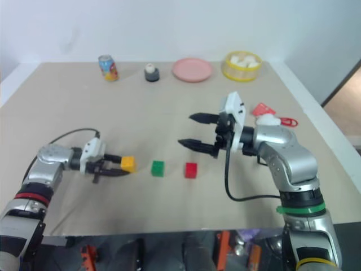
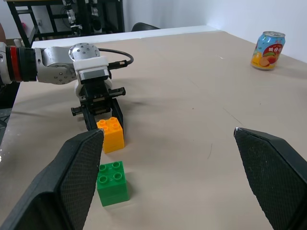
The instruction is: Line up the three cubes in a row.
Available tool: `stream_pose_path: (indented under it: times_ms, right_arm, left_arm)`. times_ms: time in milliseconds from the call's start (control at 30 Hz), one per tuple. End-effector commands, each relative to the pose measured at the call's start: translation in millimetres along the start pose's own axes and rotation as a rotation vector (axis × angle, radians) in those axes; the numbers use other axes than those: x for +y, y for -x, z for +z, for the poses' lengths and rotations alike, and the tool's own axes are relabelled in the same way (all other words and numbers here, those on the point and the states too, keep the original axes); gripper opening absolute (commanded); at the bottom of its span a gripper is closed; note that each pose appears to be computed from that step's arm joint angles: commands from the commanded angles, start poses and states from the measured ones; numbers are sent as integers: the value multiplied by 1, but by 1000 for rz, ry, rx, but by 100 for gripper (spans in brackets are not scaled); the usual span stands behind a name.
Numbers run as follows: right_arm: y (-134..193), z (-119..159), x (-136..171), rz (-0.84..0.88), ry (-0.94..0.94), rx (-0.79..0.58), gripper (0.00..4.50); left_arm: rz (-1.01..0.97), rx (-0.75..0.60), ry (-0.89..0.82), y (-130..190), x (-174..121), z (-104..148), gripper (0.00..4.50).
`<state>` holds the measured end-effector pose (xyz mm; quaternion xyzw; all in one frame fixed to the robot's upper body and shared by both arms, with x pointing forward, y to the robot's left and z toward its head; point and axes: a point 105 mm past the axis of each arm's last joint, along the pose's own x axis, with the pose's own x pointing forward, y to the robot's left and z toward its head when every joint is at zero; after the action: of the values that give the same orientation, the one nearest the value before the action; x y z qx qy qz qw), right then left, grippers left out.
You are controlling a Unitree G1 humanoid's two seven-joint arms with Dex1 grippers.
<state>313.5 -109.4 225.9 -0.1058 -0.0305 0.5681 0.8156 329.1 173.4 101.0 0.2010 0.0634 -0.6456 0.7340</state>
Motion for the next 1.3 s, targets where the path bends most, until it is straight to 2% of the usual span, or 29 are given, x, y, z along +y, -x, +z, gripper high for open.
stream_pose_path:
  times_ms: [33, 600, 833, 1300]
  right_arm:
    - [3, 15, 0, 1, 45, -33, 450]
    - [-1, 15, -1, 12, 45, -32, 450]
    - [0, 15, 0, 10, 44, -30, 450]
    - [4, 14, 1, -3, 45, -20, 450]
  left_arm:
    - [-13, -4, -15, 6, -5, 1, 128]
    - [-28, 9, -26, 10, -17, -3, 128]
    - [-28, 30, -32, 8, -9, -6, 128]
    - [-61, 15, -76, -2, 4, 6, 128]
